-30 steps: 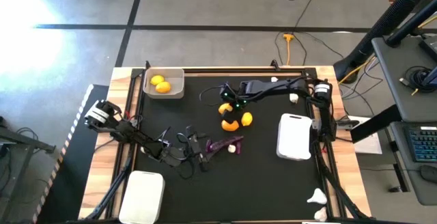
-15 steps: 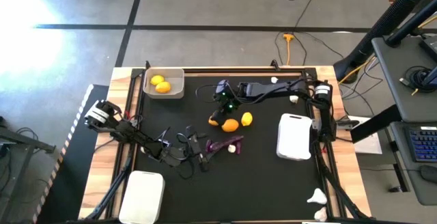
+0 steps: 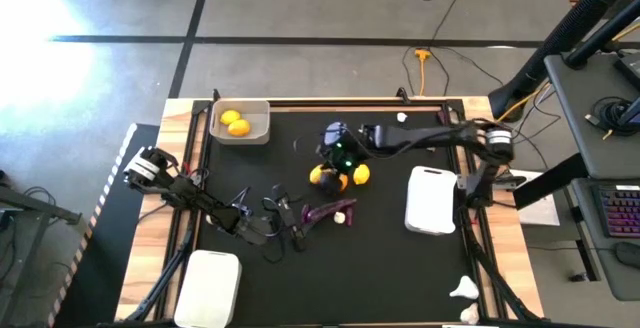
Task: Sort produce into baskets
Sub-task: Put the top right lemon into the top white bin
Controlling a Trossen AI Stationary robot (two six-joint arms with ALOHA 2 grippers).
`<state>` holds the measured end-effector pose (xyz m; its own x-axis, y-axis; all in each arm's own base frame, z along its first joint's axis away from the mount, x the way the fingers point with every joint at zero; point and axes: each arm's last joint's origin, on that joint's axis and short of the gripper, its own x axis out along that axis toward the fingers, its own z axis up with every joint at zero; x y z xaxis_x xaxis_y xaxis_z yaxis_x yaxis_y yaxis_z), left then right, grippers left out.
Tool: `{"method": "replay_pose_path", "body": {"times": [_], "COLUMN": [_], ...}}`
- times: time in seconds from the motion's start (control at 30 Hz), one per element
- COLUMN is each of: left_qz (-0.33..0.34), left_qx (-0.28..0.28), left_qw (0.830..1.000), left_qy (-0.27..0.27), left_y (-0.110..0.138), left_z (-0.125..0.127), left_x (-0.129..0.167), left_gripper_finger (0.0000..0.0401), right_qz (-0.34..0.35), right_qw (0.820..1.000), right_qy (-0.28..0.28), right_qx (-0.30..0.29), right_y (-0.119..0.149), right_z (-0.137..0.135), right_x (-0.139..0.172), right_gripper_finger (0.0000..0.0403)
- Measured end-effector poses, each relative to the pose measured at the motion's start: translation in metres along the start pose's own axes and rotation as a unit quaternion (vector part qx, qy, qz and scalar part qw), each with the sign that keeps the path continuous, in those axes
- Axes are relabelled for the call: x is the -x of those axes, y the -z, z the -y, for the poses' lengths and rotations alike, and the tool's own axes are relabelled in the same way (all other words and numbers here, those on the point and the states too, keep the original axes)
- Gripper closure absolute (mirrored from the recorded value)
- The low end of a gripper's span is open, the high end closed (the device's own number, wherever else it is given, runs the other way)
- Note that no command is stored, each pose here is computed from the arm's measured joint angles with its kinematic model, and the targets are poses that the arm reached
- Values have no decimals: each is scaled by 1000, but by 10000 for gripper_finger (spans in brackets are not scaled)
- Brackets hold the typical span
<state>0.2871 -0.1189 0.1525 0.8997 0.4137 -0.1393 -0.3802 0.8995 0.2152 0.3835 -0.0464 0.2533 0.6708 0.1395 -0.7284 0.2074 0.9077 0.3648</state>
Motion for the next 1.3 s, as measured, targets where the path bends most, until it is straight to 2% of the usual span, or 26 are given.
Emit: {"method": "replay_pose_path", "body": {"times": [0.17,0.33,0.47,0.57,0.7,0.87,1.13,1.3], "left_qz": [-14,-56,-72,-77,-106,-128,-141,-150], "left_qx": [18,68,108,103,126,157,136,129], "left_qw": [999,994,988,987,985,978,979,979], "left_qy": [-22,-66,-87,-99,-50,-44,-48,-48], "left_y": [4,17,23,23,27,34,44,51], "left_z": [-2,-8,-15,-28,-56,-87,-98,-98], "left_x": [-1,-3,-9,-21,-48,-69,-78,-94], "left_gripper_finger": [109,119,126,129,129,129,129,129], "right_qz": [-53,-52,-35,-25,-22,-42,-58,-52], "right_qw": [991,973,939,920,908,905,912,928], "right_qy": [97,135,205,235,257,264,258,249], "right_qx": [78,178,274,311,329,331,314,273], "right_y": [36,87,125,136,138,140,160,174], "right_z": [-41,-75,-76,-62,-45,-39,-37,-43], "right_x": [19,8,-8,-17,-21,-20,-24,-25], "right_gripper_finger": [78,78,78,78,78,78,78,78]}}
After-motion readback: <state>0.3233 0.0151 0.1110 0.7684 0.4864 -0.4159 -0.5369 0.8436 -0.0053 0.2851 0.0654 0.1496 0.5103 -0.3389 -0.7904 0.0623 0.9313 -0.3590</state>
